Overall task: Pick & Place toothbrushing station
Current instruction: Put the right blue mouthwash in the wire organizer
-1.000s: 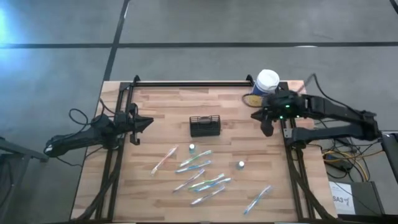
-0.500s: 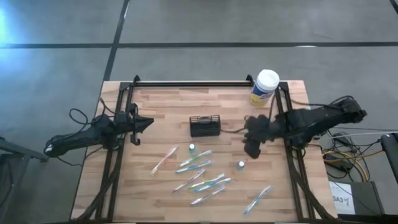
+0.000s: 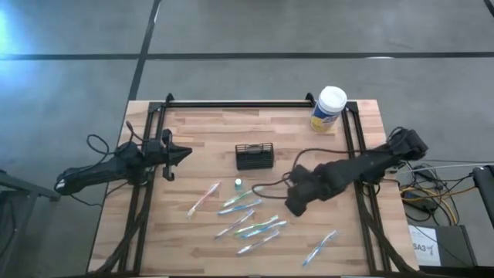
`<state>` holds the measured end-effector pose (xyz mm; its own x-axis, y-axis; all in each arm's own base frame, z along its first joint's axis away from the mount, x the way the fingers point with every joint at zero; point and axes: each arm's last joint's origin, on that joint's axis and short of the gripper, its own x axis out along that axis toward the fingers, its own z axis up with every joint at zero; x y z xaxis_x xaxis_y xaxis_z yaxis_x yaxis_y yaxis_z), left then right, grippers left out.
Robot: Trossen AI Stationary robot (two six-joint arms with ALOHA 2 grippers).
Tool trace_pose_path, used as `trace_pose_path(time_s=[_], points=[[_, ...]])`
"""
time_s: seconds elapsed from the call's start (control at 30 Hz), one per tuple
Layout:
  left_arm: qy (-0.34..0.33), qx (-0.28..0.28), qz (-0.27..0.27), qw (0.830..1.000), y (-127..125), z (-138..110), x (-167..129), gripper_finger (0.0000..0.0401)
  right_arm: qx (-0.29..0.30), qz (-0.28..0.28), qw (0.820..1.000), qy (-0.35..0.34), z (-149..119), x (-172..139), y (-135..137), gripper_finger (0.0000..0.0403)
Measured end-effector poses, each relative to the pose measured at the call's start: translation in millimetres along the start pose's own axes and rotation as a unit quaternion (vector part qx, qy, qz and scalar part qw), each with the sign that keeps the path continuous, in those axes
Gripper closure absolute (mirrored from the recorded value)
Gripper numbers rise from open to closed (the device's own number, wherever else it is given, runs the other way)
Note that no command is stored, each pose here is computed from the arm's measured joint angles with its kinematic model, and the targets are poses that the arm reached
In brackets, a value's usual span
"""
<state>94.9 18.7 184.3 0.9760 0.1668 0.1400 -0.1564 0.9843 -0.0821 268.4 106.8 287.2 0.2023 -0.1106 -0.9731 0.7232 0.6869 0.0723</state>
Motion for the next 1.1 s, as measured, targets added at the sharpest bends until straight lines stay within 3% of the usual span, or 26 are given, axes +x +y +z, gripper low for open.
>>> trace_pose_path(time_s=[0.27,1.1], points=[[0.0,0.0,-0.001,1.0,-0.1,0.0,0.0,0.0366,-0.012,-0.034,0.999,0.037,0.4,15.8,23.6,0.0156],[0.006,-0.007,-0.019,1.0,-1.1,-0.7,0.0,0.0366,0.023,-0.025,0.999,0.038,-21.2,49.9,25.5,0.0156]])
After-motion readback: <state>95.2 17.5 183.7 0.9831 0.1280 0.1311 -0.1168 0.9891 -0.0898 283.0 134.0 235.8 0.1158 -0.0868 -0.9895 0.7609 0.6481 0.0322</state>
